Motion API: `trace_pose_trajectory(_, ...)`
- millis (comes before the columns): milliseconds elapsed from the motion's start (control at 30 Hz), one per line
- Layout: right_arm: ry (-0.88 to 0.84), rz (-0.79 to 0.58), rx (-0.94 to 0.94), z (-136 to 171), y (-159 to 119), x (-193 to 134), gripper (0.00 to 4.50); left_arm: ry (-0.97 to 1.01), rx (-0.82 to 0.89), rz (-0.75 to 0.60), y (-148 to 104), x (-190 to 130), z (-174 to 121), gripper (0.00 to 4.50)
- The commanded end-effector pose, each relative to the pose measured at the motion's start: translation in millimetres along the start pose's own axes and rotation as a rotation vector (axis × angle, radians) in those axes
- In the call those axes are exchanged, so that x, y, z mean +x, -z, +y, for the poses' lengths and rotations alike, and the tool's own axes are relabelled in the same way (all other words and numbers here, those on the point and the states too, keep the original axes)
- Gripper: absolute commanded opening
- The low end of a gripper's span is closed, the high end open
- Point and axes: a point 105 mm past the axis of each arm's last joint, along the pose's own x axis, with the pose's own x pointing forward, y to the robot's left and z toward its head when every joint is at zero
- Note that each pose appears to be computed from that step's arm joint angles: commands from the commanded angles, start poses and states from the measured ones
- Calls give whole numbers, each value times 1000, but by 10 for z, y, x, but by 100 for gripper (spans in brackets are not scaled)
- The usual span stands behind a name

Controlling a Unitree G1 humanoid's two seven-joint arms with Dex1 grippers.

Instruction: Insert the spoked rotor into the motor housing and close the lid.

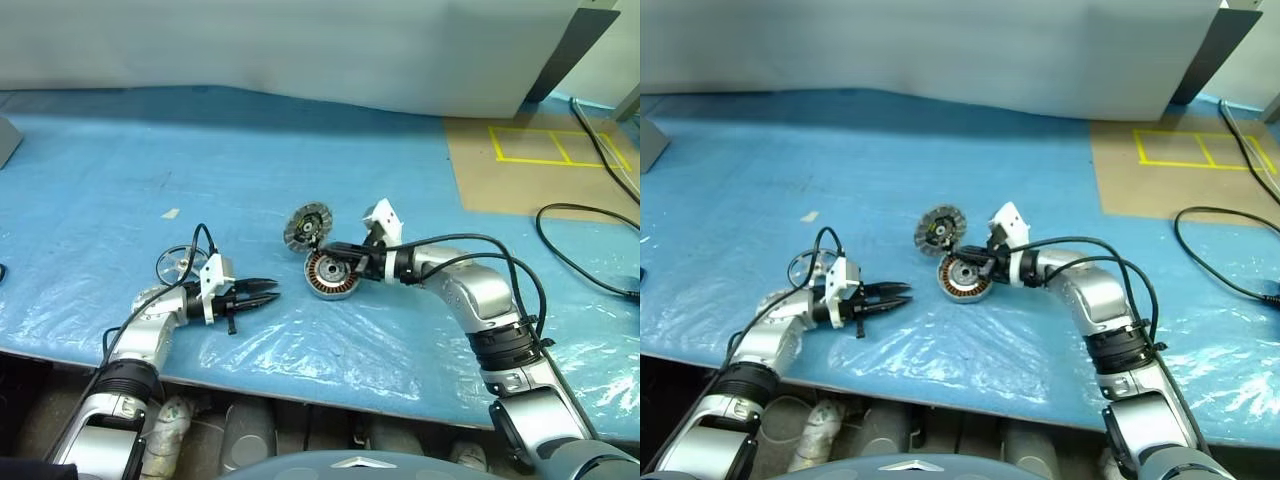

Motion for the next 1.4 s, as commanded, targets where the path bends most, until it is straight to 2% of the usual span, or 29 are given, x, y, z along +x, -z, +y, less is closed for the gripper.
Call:
trace_pose_trajectory(33,40,205,-19,-33,550,-28,3,-10,20,-15,-36,-28,26,108)
trace_pose_trajectory(100,29,66,69,-37,283,-41,3,-12,16,-14,-32,-28,29,108)
trace_pose_trajectory(233,50,-70,103,-108,-40,-53,3,-12,19,-7,-36,-16,31,108)
trace_pose_trajectory(333,-8,-231,143,-54,-418,-117,3,-7,23,-14,-63,3,26,108)
trace_pose_trajectory(400,-62,-285,132,37,-593,-162,3,-5,24,-19,-83,9,30,108)
trace_pose_trajectory(467,-85,-234,83,116,-540,-148,3,-2,25,-20,-87,12,24,108)
trace_pose_trajectory(533,-70,-96,16,134,-274,-94,3,-1,26,-19,-85,17,16,108)
trace_pose_trajectory(600,4,82,-54,17,109,-62,3,0,28,-19,-88,31,9,108)
trace_pose_trajectory(700,51,208,-127,-82,388,-114,3,0,28,-20,-97,43,-1,108)
trace_pose_trajectory(733,62,207,-121,-105,398,-127,3,0,27,-20,-100,46,-4,108)
trace_pose_trajectory(833,94,101,-68,-163,182,-137,3,-3,30,-12,-96,52,-3,108)
trace_pose_trajectory(1067,-36,-171,-53,71,-520,-299,3,3,32,-17,-153,101,-28,108)
trace_pose_trajectory(1133,-64,-161,-101,131,-589,-317,3,8,31,-19,-173,116,-43,108)
trace_pose_trajectory(1233,-60,-57,-154,127,-418,-252,3,12,32,-19,-190,135,-60,108)
trace_pose_trajectory(1333,9,172,-279,-41,49,-167,3,14,35,-22,-227,167,-68,108)
trace_pose_trajectory(1400,-15,252,-323,-39,239,-164,3,13,36,-24,-250,179,-72,108)
